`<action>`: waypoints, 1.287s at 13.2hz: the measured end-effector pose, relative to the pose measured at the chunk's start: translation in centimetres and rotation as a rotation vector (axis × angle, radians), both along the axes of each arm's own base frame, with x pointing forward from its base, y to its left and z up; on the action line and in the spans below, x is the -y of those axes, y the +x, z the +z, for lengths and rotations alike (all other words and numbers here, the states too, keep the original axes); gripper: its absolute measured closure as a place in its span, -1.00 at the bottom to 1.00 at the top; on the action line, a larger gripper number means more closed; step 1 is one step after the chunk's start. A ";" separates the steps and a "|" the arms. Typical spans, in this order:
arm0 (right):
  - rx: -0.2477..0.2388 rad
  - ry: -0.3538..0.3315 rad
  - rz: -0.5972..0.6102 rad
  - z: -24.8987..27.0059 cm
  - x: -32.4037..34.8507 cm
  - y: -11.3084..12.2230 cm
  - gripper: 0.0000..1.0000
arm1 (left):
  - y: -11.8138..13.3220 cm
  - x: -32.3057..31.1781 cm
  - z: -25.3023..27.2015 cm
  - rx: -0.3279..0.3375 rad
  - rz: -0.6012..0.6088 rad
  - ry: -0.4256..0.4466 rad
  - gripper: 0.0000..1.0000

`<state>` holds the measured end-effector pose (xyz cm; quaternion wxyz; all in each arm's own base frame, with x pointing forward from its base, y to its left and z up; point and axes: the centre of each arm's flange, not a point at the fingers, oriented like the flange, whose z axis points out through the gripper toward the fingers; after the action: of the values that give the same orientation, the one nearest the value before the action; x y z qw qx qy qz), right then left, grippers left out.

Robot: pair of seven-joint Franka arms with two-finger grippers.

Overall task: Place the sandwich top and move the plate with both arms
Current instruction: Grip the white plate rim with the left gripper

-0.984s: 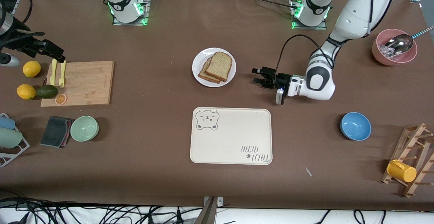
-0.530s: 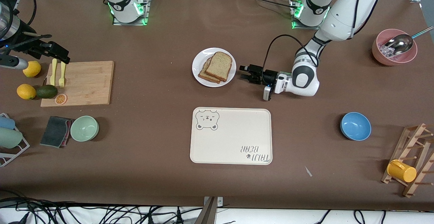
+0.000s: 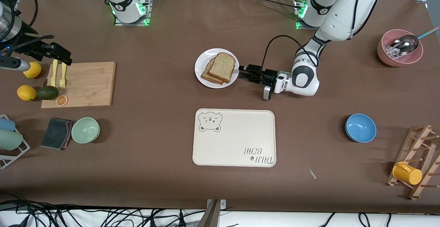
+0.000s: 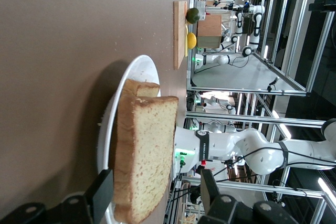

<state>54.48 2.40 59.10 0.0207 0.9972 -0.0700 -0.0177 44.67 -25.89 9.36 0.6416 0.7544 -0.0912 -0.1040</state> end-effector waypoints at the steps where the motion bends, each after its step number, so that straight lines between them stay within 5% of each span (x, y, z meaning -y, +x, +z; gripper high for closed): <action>1: -0.001 0.000 0.000 -0.1 0.0 0.0 -1.00 | 0.2 -0.3 -0.3 0.009 0.011 0.028 -0.46; 5: 0.005 0.000 0.001 0.2 0.0 0.1 -1.00 | -0.1 0.1 -1.1 0.019 0.010 0.077 -0.34; 9: 0.024 0.001 0.003 1.1 -0.2 0.2 -1.00 | -0.4 0.9 -1.5 0.031 0.000 0.105 0.28; 12: 0.023 0.002 0.003 1.1 -0.2 0.2 -1.00 | -0.4 1.3 -1.3 0.039 -0.001 0.124 0.30; 17: 0.018 0.002 0.005 0.8 -0.2 0.3 -1.00 | -0.7 2.1 -1.4 0.043 0.004 0.136 0.67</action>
<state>54.80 2.64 59.92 0.0191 0.9975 -0.0678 -0.0088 43.99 -28.02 7.99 0.5870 0.7985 -0.0962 -0.0928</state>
